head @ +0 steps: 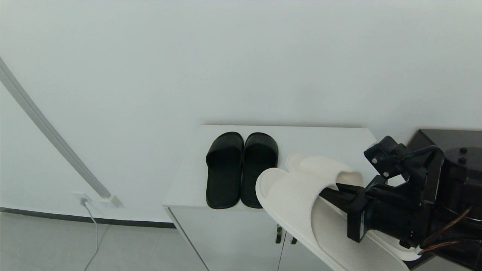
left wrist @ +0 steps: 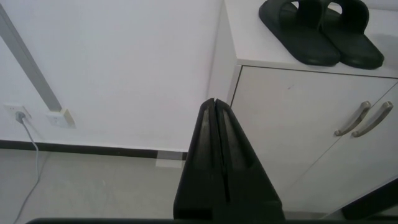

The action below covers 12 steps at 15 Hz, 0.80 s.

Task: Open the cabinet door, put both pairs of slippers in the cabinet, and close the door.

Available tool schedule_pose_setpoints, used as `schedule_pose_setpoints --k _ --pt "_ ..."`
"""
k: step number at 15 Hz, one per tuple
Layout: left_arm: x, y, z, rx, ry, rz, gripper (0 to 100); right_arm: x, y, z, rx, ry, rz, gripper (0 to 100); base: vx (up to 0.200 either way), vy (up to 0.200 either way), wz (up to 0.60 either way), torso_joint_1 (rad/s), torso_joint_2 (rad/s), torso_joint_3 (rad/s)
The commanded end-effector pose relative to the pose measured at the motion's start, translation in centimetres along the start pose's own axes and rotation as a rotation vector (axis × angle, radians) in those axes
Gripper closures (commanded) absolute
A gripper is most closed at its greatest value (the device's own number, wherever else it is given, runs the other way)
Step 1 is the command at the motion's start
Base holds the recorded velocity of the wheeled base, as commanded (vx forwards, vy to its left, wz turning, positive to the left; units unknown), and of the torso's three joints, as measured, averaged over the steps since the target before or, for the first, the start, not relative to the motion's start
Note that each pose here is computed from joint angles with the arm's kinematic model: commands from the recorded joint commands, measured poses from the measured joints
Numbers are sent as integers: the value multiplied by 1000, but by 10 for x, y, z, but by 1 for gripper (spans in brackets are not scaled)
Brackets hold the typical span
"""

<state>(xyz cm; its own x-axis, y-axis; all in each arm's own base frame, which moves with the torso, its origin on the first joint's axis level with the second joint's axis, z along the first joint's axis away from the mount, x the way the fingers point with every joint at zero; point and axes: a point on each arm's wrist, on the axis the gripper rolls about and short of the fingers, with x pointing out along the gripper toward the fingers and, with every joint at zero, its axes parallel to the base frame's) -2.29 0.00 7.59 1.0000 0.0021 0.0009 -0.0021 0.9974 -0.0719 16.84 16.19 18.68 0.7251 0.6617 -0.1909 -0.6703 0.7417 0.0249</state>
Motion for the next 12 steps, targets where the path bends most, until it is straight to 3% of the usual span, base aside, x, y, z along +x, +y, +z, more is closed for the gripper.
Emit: schedule_pose_setpoints --k 1,5,12 --pt "0 0 0 0 1 1 100 -4 2 2 -1 -11 7 100 0 0 0 0 0 0" --pt "0 0 0 -2 1 1 100 -2 2 0 -2 -2 7 100 0 0 0 0 0 0" --pt "0 0 0 -3 1 3 100 -3 3 -6 -3 18 15 100 -200 0 0 0 0 1"
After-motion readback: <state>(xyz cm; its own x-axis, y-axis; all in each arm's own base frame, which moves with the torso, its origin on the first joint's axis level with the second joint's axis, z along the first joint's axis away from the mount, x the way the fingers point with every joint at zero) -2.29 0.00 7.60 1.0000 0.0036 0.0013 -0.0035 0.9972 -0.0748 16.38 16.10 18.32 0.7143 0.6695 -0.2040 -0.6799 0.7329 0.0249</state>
